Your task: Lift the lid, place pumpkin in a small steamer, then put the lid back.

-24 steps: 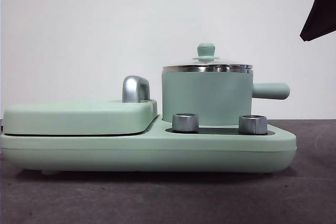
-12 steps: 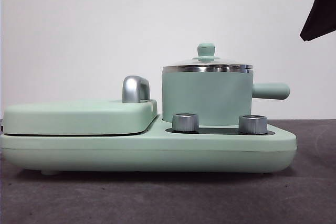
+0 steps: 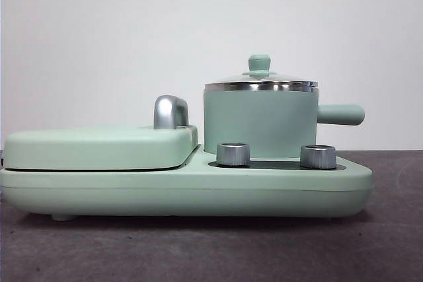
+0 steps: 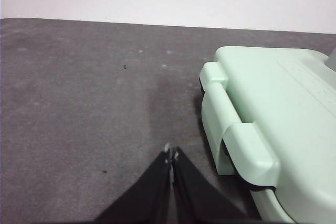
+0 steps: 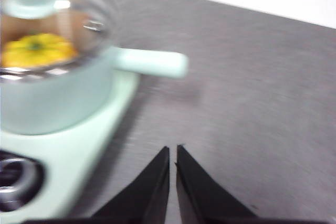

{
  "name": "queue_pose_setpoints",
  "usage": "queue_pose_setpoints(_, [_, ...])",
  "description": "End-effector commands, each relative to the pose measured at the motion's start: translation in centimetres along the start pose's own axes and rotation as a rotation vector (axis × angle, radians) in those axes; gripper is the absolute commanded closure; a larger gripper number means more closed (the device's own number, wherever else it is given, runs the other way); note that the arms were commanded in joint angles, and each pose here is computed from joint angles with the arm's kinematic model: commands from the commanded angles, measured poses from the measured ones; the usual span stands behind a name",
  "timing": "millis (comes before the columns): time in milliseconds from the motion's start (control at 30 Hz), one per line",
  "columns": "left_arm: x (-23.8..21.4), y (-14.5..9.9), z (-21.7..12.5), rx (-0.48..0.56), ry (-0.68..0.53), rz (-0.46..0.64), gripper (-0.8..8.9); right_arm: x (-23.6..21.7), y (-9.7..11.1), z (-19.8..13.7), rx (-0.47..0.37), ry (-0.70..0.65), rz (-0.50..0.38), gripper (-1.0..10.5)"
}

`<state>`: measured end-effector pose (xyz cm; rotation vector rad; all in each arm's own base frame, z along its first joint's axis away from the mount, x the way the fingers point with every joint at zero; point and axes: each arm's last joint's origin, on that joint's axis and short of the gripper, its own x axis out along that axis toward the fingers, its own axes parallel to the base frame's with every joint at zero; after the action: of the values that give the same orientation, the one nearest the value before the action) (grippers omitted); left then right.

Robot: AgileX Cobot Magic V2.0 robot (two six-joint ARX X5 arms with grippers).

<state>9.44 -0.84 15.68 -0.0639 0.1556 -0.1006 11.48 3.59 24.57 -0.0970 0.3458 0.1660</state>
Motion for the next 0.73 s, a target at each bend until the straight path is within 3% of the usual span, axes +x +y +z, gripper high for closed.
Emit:
queue_pose_setpoints(33, [0.2,0.0,-0.7,-0.004,0.025,0.001,8.07,-0.5,-0.8,-2.3,0.024,-0.115,-0.064,9.3])
queue_pose_setpoints(167, [0.2,0.0,-0.7,-0.004,0.025,0.001,8.07,-0.3,-1.5,-5.4,0.058,-0.213,-0.100,9.3])
queue_pose_setpoints(333, [0.2,0.0,-0.7,-0.004,0.025,0.002,8.07,0.5,-1.8,-8.0,0.074,-0.244,-0.117,9.3])
queue_pose_setpoints(733, [0.2,0.0,-0.7,-0.004,0.025,0.001,8.07,0.9,-1.9,-9.2,0.089,-0.249,-0.132,9.3])
